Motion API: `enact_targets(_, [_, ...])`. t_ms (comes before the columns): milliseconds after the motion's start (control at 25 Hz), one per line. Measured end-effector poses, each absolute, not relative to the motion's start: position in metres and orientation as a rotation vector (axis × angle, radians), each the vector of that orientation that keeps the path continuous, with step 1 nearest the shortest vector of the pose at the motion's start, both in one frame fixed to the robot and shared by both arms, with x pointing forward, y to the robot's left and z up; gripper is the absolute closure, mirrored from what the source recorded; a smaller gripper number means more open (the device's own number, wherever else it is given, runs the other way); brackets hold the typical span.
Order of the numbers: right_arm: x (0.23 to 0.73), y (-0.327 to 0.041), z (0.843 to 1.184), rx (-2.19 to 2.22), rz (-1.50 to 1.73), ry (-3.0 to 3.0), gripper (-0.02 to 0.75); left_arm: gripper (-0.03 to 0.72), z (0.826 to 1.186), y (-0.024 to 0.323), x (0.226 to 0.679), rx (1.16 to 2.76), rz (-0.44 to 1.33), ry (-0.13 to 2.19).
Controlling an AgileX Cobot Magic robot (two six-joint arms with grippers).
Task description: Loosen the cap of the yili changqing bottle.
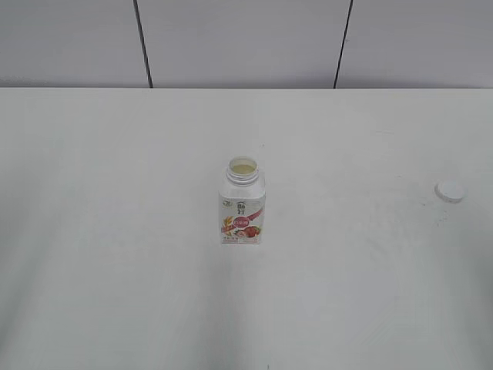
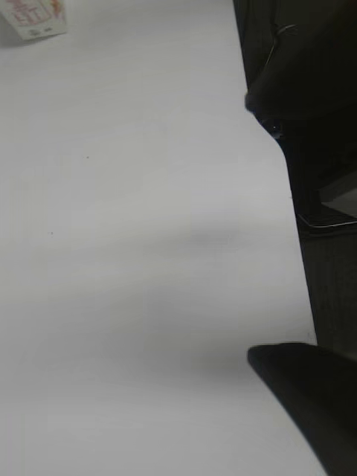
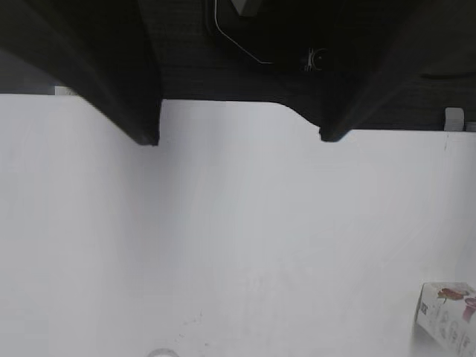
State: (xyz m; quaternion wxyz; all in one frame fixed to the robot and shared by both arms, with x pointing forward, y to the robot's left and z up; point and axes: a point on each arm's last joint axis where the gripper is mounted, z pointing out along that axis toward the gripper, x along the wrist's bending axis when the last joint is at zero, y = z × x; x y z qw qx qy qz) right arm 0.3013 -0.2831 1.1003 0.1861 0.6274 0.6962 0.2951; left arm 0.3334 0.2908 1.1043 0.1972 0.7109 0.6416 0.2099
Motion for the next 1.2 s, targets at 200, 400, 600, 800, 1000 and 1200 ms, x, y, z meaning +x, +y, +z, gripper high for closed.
enact_targets(200, [0.283,-0.281,1.087,1.704,0.841,1.955,0.216,0.126,1.078,0.295,0.295,1.896,0.654,1.655])
enact_targets(400, [0.264,-0.279,1.089,1.589,0.894,1.887,0.216,0.126,1.060,0.297,0.267,1.845,0.711,1.498])
enact_targets(600, [0.248,-0.279,1.091,1.490,0.917,1.812,0.216,0.126,1.059,0.300,0.247,1.741,0.787,1.394])
enact_targets(800, [0.240,-0.281,1.076,1.465,0.896,1.779,0.216,0.126,1.059,0.302,0.236,1.683,0.831,1.347])
enact_targets(1000, [0.243,-0.283,1.054,1.504,0.897,1.750,0.216,0.126,1.059,0.303,0.230,1.651,0.845,1.334])
enact_targets(1200, [0.242,-0.292,1.054,1.606,0.863,1.607,0.216,0.126,1.059,0.300,0.230,1.632,0.818,1.343])
